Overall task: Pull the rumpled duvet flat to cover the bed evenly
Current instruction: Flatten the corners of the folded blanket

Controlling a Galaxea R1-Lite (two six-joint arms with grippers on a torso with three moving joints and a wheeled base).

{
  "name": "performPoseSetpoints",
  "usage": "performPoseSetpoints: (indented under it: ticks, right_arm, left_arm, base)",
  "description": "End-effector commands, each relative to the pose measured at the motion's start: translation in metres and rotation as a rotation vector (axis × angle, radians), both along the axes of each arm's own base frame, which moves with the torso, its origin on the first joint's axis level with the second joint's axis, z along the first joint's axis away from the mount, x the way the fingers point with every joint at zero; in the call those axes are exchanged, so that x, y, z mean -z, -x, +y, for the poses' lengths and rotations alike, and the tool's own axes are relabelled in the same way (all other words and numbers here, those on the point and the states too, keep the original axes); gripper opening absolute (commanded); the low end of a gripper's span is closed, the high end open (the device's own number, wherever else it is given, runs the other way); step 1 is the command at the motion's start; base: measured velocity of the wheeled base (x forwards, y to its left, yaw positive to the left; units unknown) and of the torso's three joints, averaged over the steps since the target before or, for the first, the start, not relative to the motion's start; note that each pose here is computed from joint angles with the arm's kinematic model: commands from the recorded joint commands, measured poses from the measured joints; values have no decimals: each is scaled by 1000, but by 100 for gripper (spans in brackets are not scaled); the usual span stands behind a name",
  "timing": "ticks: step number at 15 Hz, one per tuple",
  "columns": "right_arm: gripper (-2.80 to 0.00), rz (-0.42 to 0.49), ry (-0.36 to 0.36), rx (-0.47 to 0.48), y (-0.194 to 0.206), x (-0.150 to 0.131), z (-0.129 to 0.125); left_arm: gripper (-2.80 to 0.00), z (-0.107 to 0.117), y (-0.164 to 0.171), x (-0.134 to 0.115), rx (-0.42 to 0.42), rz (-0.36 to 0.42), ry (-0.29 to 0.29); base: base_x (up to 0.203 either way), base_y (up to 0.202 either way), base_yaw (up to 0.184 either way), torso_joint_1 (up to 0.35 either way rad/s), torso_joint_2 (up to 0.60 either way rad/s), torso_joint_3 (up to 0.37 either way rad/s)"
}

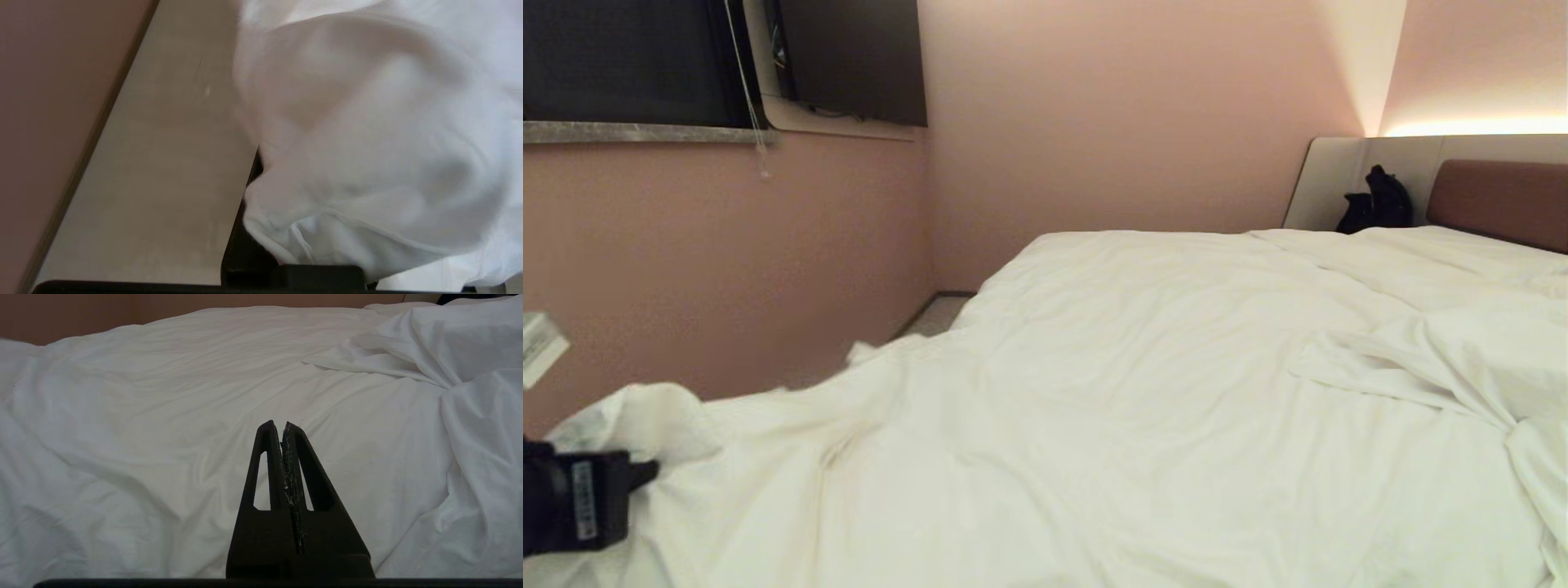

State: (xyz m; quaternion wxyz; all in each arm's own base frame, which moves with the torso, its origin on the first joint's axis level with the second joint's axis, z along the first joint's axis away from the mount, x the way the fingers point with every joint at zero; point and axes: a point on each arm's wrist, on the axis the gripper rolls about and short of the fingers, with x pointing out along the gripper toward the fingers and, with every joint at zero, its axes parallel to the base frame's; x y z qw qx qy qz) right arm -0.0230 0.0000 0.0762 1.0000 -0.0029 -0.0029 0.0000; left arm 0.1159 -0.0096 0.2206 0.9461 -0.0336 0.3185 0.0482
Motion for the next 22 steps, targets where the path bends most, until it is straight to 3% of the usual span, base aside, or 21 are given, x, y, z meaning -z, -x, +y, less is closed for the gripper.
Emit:
performPoseSetpoints:
  ticks: [1, 4, 7, 13, 14, 22]
  right_arm:
    - [-280, 1, 0, 0, 0, 0, 0]
    - [-280, 1, 0, -2, 0, 0, 0]
    - [-280, 1, 0, 0, 0, 0, 0]
    - [-280, 1, 0, -2, 0, 0, 0]
    - [-280, 2, 0, 0, 0, 0, 0]
    - [-280, 1, 0, 0, 0, 0, 0]
  left_arm:
    - [-280, 6, 29, -1, -36, -10, 10]
    - [-280, 11, 45, 4, -98, 40, 23]
    - [-280, 11, 57, 9, -100, 77, 29]
    - [-280, 11, 56, 8, -88, 75, 61]
    - [0, 11, 56, 8, -88, 80, 60]
    - [0, 10, 53, 0, -70, 50, 78]
  base:
    - [0, 0, 0, 0, 0, 0]
    - [0, 0, 0, 0, 0, 0]
    - [0, 0, 0, 0, 0, 0]
    - [0, 0, 0, 0, 0, 0]
    - [0, 0, 0, 0, 0, 0]
    - [0, 0, 0, 0, 0, 0]
